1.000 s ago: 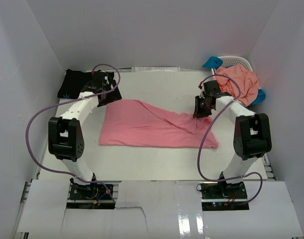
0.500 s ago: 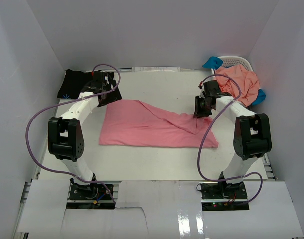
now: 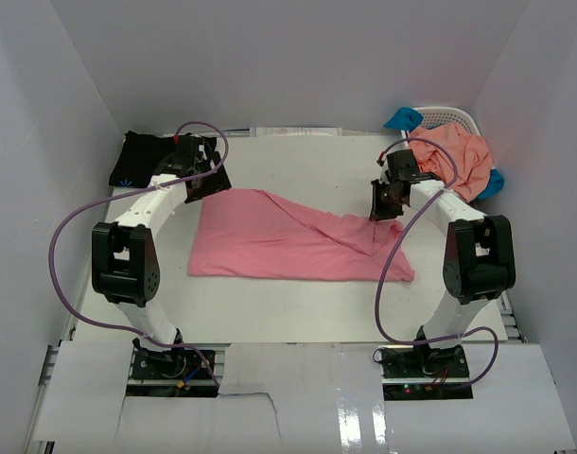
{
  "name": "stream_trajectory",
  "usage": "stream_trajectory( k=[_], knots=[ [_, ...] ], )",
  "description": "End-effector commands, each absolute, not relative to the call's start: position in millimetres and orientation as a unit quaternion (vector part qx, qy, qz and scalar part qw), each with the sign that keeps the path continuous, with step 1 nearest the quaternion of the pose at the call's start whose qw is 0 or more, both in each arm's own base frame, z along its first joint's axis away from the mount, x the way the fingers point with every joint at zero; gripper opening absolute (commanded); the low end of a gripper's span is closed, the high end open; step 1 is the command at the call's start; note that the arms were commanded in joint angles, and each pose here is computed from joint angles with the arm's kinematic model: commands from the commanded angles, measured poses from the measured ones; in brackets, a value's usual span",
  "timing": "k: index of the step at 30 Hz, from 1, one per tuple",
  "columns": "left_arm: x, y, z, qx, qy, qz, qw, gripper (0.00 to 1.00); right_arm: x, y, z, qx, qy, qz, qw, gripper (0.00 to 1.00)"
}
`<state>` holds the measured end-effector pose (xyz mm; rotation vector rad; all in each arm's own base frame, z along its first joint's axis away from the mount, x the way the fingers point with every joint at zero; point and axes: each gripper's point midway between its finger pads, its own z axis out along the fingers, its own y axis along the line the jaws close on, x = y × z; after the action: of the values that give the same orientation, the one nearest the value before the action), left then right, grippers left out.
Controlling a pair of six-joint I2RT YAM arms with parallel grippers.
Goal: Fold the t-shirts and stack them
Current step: Grap the side of the flattened tshirt furthest away from the robot with both arms
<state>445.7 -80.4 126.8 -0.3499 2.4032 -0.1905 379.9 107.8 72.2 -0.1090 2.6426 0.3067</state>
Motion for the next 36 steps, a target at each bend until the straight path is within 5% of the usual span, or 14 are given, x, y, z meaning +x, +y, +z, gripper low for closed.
stream_trajectory(
  k=[1,4,6,20,36],
  knots=[
    [454,-82,140,-0.131,0.920,-0.076,0.361,0.92,388,109,82,-0.042,0.961,0.114,0.249,0.21],
    [454,-82,140,-0.131,0.920,-0.076,0.361,0.93,385,108,79,-0.042,0.963,0.113,0.242,0.19],
    [455,-81,139,-0.131,0.921,-0.075,0.360,0.93,386,108,77,-0.042,0.964,0.113,0.239,0.08],
    [461,-78,119,-0.146,0.930,-0.077,0.330,0.93,474,127,152,-0.035,0.936,0.164,0.309,0.08],
    [499,-49,105,-0.204,0.928,-0.045,0.307,0.92,577,93,168,-0.027,0.893,0.249,0.373,0.08]
  ],
)
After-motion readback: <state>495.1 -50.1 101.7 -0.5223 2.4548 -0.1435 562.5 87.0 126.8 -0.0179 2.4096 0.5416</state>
